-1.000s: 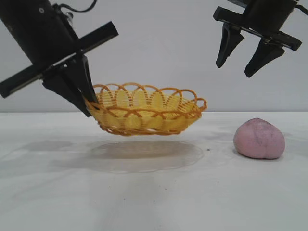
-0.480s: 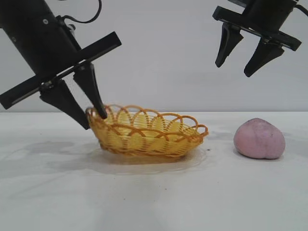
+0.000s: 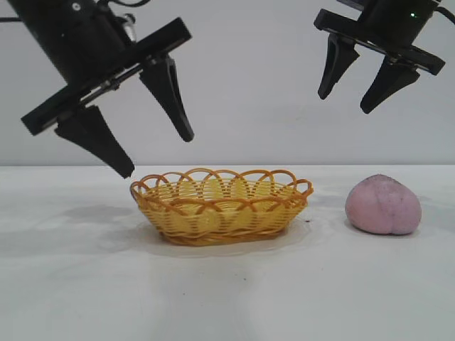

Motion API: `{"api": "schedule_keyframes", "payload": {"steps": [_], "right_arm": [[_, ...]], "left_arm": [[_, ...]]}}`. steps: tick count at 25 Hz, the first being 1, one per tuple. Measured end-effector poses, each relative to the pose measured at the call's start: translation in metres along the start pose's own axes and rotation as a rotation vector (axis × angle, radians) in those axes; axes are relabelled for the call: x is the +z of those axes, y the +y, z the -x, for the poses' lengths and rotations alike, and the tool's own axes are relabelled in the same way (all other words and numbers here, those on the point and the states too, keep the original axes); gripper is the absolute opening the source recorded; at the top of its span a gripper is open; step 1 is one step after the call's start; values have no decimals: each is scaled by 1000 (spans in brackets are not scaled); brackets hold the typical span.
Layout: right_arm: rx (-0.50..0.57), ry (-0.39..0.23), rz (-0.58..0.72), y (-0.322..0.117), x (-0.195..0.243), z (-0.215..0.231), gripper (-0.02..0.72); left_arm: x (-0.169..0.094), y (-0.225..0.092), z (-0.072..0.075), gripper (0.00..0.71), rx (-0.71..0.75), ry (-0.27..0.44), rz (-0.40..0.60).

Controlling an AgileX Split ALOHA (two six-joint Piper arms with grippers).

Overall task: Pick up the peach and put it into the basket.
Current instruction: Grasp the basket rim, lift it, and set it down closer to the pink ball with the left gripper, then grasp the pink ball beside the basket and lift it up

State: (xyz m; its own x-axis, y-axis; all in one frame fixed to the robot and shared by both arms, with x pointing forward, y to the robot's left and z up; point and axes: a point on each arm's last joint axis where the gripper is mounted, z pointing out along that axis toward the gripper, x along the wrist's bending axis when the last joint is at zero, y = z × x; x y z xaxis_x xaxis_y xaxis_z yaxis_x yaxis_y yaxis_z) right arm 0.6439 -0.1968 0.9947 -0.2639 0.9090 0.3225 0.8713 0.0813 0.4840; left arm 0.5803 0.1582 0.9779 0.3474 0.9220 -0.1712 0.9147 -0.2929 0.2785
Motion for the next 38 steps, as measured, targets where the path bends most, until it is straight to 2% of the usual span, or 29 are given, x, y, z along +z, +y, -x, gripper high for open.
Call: {"api": "schedule_keyframes", "payload": {"steps": [7,10,13,17,22,25,30,34,38], "right_arm": [[0,1,-2,0,0,0,418],[0,1,-2,0,0,0,418],[0,1,-2,0,0,0,418],[0,1,-3,0,0,0,418],[0,3,-9,-1,0,0,418],[0,4,-11,-1,0,0,418],[0,6,-17,-2,0,-1,418],[-2,6,-17,-2,0,-1,418],[-21,6,-17,-2,0,-1,418]], "left_arm": [[-41,21,-30,453,127,366,-49],[-48,18,-37,453,165,445,-126],[-48,13,-40,453,146,416,-174],[-62,10,-47,453,76,326,-142],[-112,-2,-61,453,-8,321,-54],[-147,-14,-64,453,-52,321,18],[-193,-49,-50,453,-58,304,122],[-204,-93,-39,453,-56,296,150],[-208,-144,-29,453,-77,292,224]]}}
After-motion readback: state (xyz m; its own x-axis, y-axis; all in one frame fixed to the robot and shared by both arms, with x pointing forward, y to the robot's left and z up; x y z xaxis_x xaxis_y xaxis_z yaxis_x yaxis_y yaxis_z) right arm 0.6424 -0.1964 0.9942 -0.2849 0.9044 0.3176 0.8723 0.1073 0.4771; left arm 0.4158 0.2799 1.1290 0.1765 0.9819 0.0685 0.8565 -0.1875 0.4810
